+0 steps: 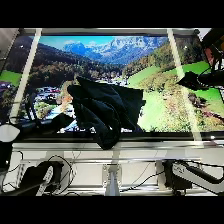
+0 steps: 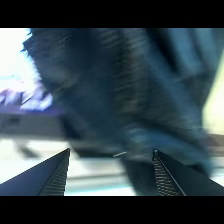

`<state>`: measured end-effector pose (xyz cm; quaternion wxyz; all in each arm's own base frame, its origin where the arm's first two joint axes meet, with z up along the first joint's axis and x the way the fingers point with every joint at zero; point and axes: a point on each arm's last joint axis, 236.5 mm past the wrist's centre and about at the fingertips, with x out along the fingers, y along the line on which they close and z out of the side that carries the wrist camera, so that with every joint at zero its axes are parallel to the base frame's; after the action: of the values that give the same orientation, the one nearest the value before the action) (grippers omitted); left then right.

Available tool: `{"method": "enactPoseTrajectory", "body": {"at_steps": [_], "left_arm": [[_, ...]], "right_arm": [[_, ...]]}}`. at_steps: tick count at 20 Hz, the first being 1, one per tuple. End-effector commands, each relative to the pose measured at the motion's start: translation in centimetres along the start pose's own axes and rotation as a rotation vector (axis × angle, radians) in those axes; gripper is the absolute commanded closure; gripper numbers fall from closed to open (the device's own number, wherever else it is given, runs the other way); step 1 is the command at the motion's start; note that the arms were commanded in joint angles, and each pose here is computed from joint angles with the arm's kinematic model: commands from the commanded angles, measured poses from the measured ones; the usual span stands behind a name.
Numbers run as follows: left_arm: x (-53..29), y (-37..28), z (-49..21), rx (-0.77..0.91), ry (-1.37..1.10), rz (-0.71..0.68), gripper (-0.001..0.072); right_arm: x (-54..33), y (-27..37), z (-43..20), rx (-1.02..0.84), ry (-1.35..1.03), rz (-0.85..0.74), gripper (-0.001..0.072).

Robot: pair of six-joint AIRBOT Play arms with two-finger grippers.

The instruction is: Fold the clothes and pants, and hang the long-sleeved shirts on hangers.

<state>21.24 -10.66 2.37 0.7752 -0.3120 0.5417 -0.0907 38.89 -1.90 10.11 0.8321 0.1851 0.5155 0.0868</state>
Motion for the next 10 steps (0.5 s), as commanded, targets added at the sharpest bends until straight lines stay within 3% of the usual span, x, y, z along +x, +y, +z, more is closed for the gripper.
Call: {"method": "enactPoseTrajectory", "body": {"at_steps": [1, 5, 7, 10], "left_arm": [[2.1, 5.0, -3.5, -0.168, 0.071, 0.107, 0.0162], [5.4, 3.9, -3.4, -0.349, 0.041, -0.04, 0.0152], [6.3, 3.6, -1.6, -0.461, -0.013, -0.09, 0.0014], [7.3, 3.4, 1.3, -0.627, -0.083, -0.149, 0.0007]], "right_arm": [[0.0, -0.1, 0.5, 0.0, -0.021, -0.004, 0.0476], [0.0, -0.3, 1.2, 0.0, -0.052, -0.011, 0.0476], [-0.1, -0.3, 1.5, 0.0, -0.062, -0.014, 0.0476], [-0.1, -0.3, 1.5, 0.0, -0.062, -0.014, 0.0476]]}}
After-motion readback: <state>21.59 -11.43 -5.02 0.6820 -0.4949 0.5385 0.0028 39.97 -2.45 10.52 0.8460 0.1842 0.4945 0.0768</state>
